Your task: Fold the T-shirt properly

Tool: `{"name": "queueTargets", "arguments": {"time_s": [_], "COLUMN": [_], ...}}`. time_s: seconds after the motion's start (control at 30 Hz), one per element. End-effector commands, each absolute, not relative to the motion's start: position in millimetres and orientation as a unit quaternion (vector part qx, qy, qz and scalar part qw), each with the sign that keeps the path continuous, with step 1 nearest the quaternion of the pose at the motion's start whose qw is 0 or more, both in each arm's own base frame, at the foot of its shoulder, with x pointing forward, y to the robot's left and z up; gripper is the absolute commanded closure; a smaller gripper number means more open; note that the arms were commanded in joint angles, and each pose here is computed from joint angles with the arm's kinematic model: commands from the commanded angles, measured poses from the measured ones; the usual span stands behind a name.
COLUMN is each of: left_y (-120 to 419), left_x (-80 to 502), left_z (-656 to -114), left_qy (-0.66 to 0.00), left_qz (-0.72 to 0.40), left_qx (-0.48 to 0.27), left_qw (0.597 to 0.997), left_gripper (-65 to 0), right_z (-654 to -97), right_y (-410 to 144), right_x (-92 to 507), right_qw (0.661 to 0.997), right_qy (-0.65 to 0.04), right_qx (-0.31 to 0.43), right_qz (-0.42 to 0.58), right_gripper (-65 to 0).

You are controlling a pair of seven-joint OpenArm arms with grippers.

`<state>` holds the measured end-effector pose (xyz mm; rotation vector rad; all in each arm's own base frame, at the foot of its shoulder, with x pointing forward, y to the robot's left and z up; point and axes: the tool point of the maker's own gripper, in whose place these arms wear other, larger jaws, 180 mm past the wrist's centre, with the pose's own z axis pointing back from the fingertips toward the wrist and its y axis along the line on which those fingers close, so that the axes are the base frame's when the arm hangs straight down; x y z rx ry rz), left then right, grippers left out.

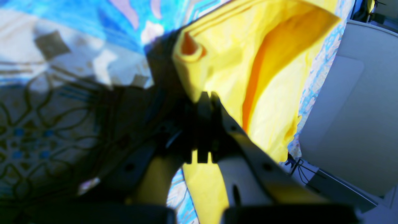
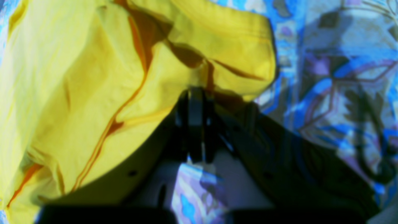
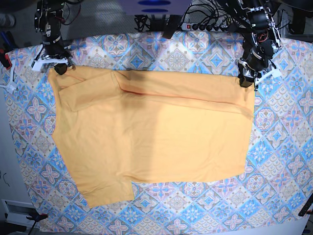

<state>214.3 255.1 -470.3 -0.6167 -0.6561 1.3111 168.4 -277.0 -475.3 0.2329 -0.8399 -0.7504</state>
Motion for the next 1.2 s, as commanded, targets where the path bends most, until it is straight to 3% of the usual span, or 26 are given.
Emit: {"name": "queueTargets", "arguments": {"time_s": [0.0,0.2,0.5,1.17], "left_y": [257.3,256.9,256.4,257.0], "left_x": [218.8,214.4,214.2,217.0], "left_z": [-462.3,-461.3,-461.7,-460.3], "left_qy": [-0.305,-0.305,-0.304,-0.307], "left_qz": [0.580,0.578,0.578,0.577], "left_qx": [-0.285,-0.283,-0.282,-0.283], "left_qw": [0.699,0.702,0.702,0.702], "left_gripper": [0.0,0.0,0.0,0.0], "right_z": [-462.5,-448.5,-447.1,-481.0], "right_y": [-281.6,-292.2,-321.7,-317.3], "right_x": [174.0,171.6,148.5,155.9], "right_qw": [0.834,0.829,0.824,0.829], "right_qy": [-0.417,-0.433,-0.430,-0.387], "right_qx": [0.110,0.099,0.064,0.080], "right_qz": [-0.344,-0.341,-0.364,-0.395], "right_gripper": [0.0,-1.1,-18.5,-18.7]}}
